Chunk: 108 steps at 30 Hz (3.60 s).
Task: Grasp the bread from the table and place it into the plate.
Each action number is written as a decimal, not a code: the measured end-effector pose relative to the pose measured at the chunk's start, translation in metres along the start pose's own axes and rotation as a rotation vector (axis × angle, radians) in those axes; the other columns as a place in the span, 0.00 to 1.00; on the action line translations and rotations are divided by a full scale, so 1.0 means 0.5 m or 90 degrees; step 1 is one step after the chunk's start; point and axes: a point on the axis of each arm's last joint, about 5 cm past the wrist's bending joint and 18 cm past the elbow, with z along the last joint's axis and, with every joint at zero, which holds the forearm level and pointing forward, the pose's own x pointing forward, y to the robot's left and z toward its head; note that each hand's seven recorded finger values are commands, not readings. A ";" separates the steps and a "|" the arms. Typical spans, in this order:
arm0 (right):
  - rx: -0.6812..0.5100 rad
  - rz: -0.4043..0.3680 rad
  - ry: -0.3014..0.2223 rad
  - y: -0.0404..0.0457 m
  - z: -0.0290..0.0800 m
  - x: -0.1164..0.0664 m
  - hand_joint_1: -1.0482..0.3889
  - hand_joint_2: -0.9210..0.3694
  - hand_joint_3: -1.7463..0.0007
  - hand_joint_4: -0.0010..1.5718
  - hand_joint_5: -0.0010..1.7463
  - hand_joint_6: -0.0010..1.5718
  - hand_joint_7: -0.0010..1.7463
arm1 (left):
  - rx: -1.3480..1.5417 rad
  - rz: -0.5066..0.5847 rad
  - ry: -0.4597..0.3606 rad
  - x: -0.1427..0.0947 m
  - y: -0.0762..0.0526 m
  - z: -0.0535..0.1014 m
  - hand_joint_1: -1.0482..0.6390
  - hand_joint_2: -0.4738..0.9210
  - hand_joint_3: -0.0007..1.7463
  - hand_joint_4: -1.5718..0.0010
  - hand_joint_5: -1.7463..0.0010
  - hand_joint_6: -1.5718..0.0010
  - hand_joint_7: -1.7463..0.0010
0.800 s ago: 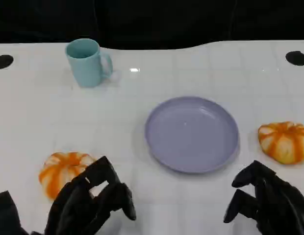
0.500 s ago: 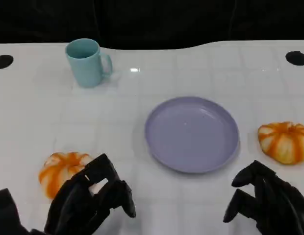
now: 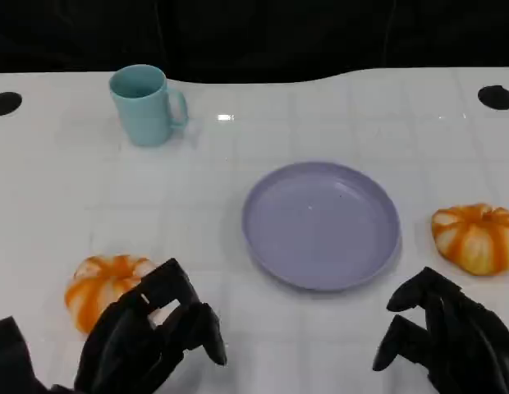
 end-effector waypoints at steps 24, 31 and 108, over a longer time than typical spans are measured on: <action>-0.001 0.002 0.000 0.002 0.000 0.001 0.37 0.00 0.74 0.40 1.00 0.27 0.96 | 0.453 -0.005 -0.046 0.001 0.003 0.096 0.35 1.00 0.05 0.87 0.54 0.71 0.93; -0.001 0.000 0.000 0.002 0.000 0.001 0.38 0.00 0.74 0.40 1.00 0.26 0.96 | 0.746 -0.042 -0.021 -0.005 0.002 0.161 0.34 1.00 0.01 0.93 0.65 0.76 0.99; -0.005 0.003 0.001 0.002 0.003 -0.002 0.35 0.00 0.74 0.40 1.00 0.27 0.96 | 1.122 0.002 0.151 0.125 0.108 0.097 0.48 0.92 0.46 0.44 0.00 0.57 0.00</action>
